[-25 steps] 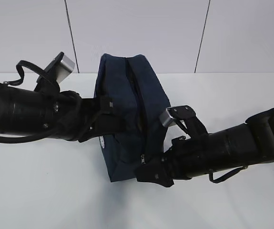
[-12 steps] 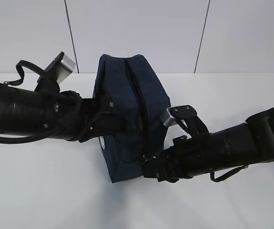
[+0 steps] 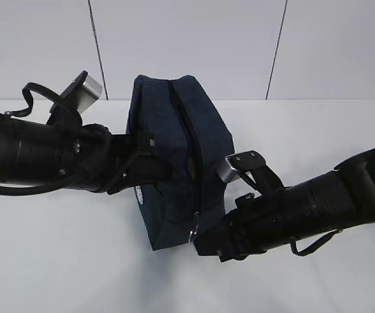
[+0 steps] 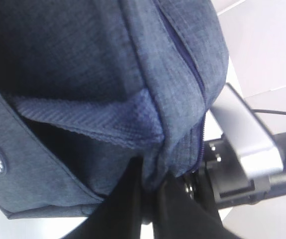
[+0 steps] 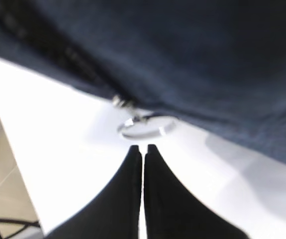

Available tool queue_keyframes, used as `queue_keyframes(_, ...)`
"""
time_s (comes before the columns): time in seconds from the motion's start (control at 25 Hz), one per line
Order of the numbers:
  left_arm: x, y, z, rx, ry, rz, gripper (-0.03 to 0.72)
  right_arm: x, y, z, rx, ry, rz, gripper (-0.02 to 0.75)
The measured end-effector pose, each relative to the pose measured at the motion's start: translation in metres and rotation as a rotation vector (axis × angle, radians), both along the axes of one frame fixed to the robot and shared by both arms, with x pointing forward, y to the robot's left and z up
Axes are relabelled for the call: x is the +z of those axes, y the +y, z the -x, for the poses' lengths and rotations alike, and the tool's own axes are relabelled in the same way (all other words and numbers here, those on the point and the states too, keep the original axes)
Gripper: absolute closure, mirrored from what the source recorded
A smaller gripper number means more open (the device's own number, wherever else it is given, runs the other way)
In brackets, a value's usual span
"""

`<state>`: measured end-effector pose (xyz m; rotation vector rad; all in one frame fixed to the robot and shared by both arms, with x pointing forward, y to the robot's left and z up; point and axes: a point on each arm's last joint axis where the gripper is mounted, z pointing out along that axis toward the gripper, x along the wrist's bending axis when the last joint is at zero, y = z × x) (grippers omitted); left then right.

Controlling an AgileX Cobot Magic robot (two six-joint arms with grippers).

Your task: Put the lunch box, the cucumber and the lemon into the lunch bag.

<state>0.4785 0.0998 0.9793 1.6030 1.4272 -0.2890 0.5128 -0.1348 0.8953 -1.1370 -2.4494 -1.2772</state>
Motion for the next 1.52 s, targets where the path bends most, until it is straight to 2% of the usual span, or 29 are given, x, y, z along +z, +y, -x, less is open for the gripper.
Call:
queue_keyframes(0.16, 0.000, 0.001, 0.000, 0.006, -0.001, -0.006, 0.691, -0.001, 0.001, 0.005, 0.051, 0.019, 0.006, 0.730)
queue_keyframes(0.56, -0.001, 0.002, -0.002, 0.022, -0.004, -0.018, 0.691, -0.001, 0.000, 0.007, 0.075, 0.022, 0.014, 0.713)
queue_keyframes(0.6, -0.001, 0.002, -0.002, 0.022, -0.004, -0.018, 0.691, -0.001, 0.001, 0.007, 0.075, 0.024, 0.012, 0.682)
queue_keyframes(0.8, -0.001, 0.001, -0.001, 0.013, -0.001, -0.009, 0.691, 0.001, 0.002, 0.003, 0.002, 0.044, -0.030, 0.391)
queue_keyframes(0.92, 0.000, 0.000, 0.000, -0.002, 0.002, 0.006, 0.691, 0.003, 0.002, 0.000, -0.046, 0.053, -0.058, 0.345)
queue_keyframes(1.12, 0.002, -0.002, 0.002, -0.029, 0.008, 0.030, 0.691, 0.003, 0.001, -0.005, -0.107, 0.055, -0.061, 0.350)
queue_keyframes(1.2, 0.002, -0.003, 0.003, -0.034, 0.009, 0.035, 0.691, 0.003, 0.001, -0.005, -0.114, 0.055, -0.058, 0.390)
queue_keyframes(1.36, 0.002, -0.003, 0.003, -0.034, 0.009, 0.035, 0.691, 0.003, 0.001, -0.005, -0.116, 0.055, -0.055, 0.522)
queue_keyframes(1.52, 0.002, -0.003, 0.003, -0.034, 0.009, 0.035, 0.691, 0.003, 0.001, -0.005, -0.114, 0.052, -0.055, 0.576)
